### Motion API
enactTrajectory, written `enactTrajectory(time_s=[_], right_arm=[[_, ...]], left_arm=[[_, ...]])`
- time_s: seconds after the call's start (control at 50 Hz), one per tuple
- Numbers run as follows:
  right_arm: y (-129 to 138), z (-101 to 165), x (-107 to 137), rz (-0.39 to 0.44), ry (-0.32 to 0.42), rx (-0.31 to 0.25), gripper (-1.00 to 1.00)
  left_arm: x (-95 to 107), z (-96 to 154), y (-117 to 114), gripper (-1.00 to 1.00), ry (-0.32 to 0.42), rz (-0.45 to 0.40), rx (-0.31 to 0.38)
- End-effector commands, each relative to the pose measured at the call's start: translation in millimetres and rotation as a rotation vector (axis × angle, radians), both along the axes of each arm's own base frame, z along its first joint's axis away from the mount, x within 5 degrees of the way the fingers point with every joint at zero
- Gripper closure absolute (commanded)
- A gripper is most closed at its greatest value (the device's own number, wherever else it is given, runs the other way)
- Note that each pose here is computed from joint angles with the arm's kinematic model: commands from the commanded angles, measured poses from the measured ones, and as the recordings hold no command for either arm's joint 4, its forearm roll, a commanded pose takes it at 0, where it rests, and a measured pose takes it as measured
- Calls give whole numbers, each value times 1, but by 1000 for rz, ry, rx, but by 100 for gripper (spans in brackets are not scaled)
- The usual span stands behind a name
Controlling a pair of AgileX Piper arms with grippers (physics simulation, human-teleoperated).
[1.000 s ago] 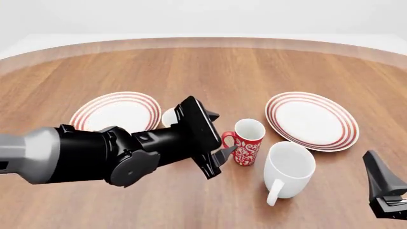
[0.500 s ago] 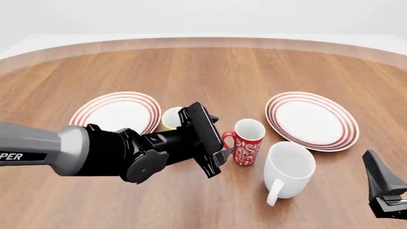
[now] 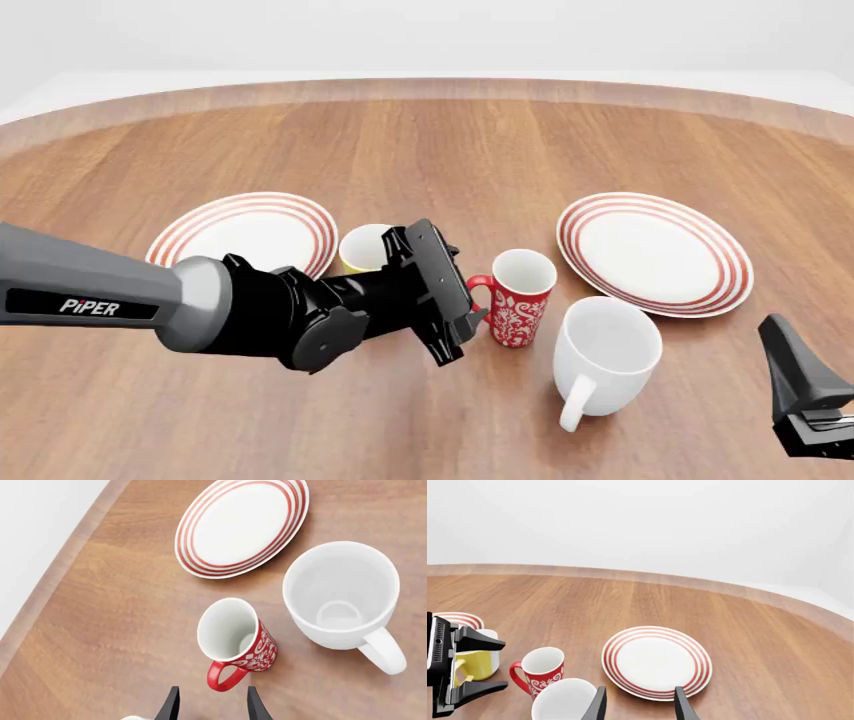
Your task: Put the red mug on the left plate.
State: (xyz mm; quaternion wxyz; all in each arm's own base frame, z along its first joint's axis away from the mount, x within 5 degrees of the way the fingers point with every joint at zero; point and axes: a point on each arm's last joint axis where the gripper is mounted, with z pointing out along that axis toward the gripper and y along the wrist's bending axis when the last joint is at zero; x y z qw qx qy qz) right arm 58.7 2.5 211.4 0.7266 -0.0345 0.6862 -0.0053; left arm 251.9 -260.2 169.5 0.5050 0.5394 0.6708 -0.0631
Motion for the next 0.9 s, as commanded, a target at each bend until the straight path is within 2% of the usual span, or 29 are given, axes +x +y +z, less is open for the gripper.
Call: enactTrajectory(time_s=[0.02, 0.28, 0.6, 0.9], right_arm=[[0, 1, 2, 4, -2, -3, -100], [0, 0, -3, 9, -7, -5, -100], [1, -1, -2, 11, -5, -5, -100], [1, 0, -3, 12, -6, -5, -100]], left_arm=[[7, -4, -5, -100, -3, -1, 12], [19, -9, -7, -100, 4, 16, 18], [22, -25, -13, -100, 21, 8, 48], [21, -19, -15, -100, 22, 3, 45]])
